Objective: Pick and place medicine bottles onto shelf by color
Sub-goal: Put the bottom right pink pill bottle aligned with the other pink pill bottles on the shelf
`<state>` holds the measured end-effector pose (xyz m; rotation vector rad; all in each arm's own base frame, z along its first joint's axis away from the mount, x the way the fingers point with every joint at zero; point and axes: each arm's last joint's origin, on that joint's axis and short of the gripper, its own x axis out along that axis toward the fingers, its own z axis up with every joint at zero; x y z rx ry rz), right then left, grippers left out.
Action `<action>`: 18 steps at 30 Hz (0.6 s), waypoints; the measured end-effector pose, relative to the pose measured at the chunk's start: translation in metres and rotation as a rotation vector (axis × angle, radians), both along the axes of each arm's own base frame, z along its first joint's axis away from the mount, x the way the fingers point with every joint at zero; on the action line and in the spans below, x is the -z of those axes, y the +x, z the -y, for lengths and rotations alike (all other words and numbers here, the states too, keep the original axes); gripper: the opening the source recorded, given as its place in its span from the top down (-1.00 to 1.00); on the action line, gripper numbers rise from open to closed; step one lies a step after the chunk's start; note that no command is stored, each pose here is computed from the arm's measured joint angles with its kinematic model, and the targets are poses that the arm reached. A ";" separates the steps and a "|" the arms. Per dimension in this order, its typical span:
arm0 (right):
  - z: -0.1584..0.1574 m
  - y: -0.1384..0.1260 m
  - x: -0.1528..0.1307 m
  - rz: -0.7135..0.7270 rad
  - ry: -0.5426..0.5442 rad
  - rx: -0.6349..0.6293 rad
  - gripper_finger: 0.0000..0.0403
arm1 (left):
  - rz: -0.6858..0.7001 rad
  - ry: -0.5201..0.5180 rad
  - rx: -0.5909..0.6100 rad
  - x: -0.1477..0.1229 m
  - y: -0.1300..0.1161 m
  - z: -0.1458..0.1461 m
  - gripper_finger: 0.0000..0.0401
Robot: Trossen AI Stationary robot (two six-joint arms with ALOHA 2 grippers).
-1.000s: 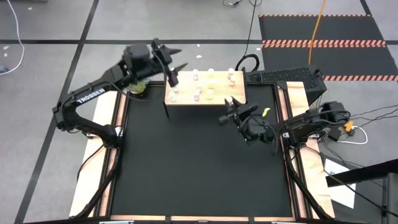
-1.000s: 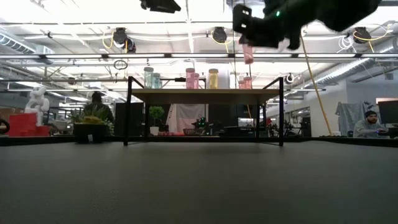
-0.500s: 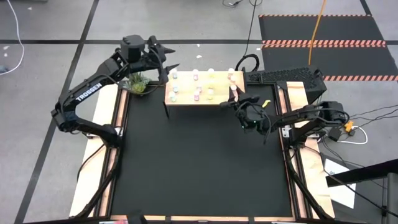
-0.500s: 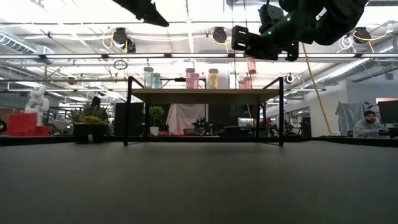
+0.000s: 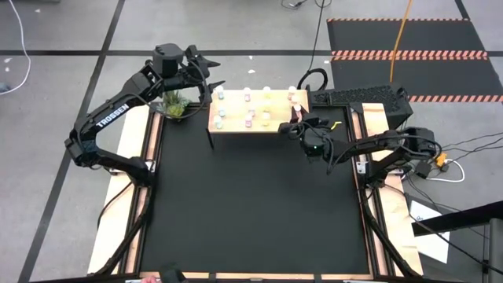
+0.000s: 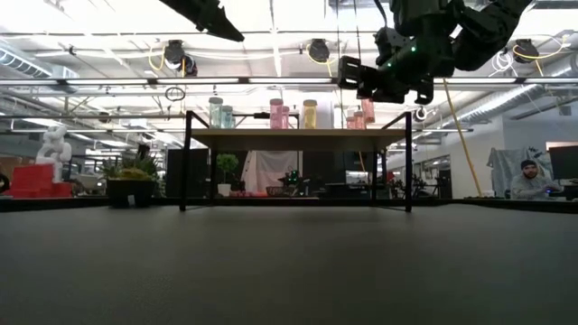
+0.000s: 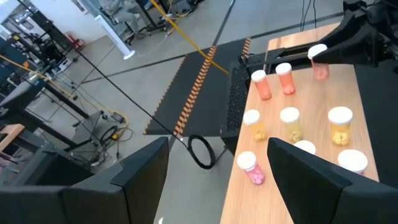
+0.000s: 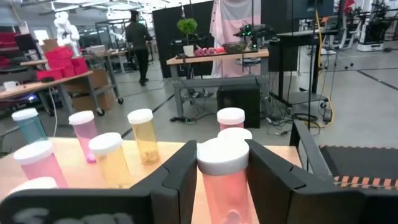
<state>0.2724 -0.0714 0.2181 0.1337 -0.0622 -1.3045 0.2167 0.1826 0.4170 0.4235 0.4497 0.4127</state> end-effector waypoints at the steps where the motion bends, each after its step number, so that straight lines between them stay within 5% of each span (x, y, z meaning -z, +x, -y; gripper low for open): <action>1: 0.000 0.000 0.001 -0.011 0.003 -0.011 0.44 | 0.000 0.001 0.000 0.000 0.000 0.000 -0.36; 18: 0.001 -0.001 0.011 -0.029 0.056 -0.035 0.41 | 0.033 -0.059 -0.023 0.000 0.000 0.000 -0.36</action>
